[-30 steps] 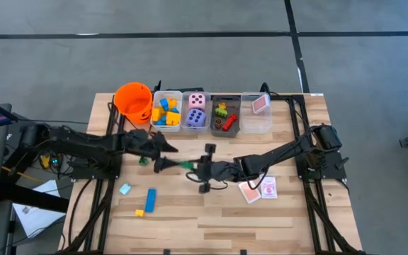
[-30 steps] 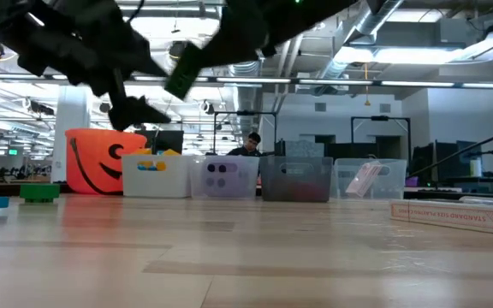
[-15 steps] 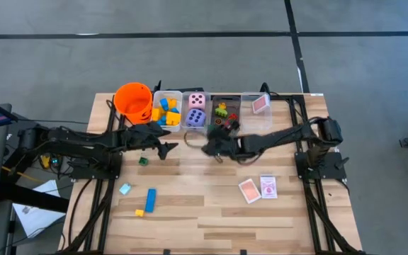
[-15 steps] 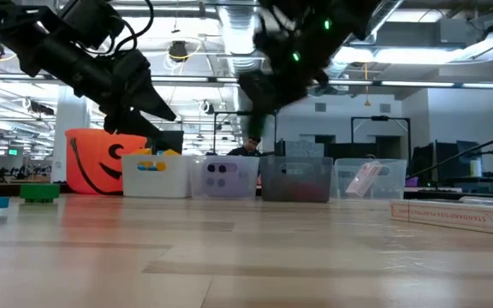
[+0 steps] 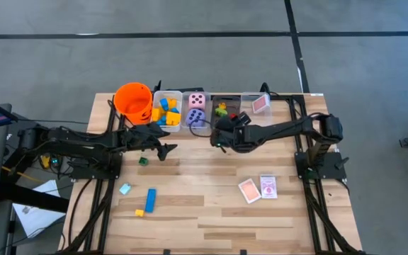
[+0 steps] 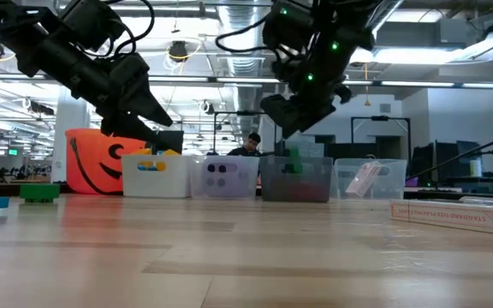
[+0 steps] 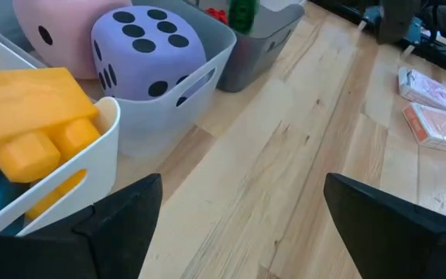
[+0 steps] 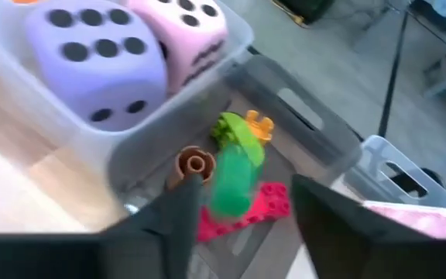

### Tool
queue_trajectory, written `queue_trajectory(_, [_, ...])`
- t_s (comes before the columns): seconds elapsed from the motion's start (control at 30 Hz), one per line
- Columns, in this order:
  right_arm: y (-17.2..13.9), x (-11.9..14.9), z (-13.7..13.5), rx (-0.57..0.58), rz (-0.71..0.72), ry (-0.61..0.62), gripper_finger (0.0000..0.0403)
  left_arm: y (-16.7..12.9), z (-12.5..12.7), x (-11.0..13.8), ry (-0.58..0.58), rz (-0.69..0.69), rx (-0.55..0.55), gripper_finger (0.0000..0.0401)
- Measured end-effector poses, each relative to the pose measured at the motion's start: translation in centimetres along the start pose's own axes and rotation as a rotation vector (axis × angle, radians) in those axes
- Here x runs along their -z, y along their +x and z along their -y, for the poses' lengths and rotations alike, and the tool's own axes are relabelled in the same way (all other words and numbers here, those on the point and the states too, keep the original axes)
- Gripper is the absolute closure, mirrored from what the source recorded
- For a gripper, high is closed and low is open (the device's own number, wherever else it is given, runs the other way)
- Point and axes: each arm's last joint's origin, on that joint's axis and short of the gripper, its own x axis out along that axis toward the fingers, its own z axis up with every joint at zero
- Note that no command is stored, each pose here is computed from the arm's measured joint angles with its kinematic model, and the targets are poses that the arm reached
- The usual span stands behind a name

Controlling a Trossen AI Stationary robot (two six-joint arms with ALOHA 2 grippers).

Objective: Pick & Place Toys
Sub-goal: Put the green game piece into the black bin

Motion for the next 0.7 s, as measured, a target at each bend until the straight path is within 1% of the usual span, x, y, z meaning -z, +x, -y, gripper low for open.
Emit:
queue_trajectory(0.07, [-0.2,0.0,-0.2,-0.01,0.01,-0.003,0.0158,0.0,0.0,0.0,0.0,0.0,0.0,0.0051])
queue_trajectory(0.13, [-0.4,-0.1,-0.4,-0.021,0.02,-0.006,0.0123,0.0,0.0,0.0,0.0,0.0,0.0,0.0051])
queue_trajectory(0.2, [-0.7,-0.1,-0.8,-0.046,0.032,-0.037,0.0101,0.0,0.0,0.0,0.001,0.0,0.0,0.0051])
queue_trajectory(0.27, [-1.6,-0.1,-1.6,-0.102,0.058,-0.087,0.0087,0.0,0.0,0.1,0.002,-0.011,0.007,0.0051])
queue_trajectory(0.33, [-2.9,0.1,-2.8,-0.185,0.093,-0.152,0.0082,0.0,0.1,0.3,0.024,-0.048,0.053,0.0051])
queue_trajectory(0.4, [-4.5,0.3,-4.0,-0.264,0.14,-0.203,0.0081,-0.1,0.4,0.6,0.063,-0.1,0.149,0.0051])
queue_trajectory(0.5, [-7.0,1.1,-5.5,-0.336,0.205,-0.247,0.0084,-0.3,1.2,1.1,0.081,-0.158,0.271,0.0051])
queue_trajectory(0.57, [-8.7,1.7,-6.3,-0.378,0.239,-0.27,0.0086,-0.5,1.8,1.4,0.102,-0.176,0.306,0.0051])
queue_trajectory(0.7, [-11.4,3.0,-7.4,-0.448,0.281,-0.3,0.0087,-1.0,2.9,2.6,0.197,-0.246,0.353,0.0051])
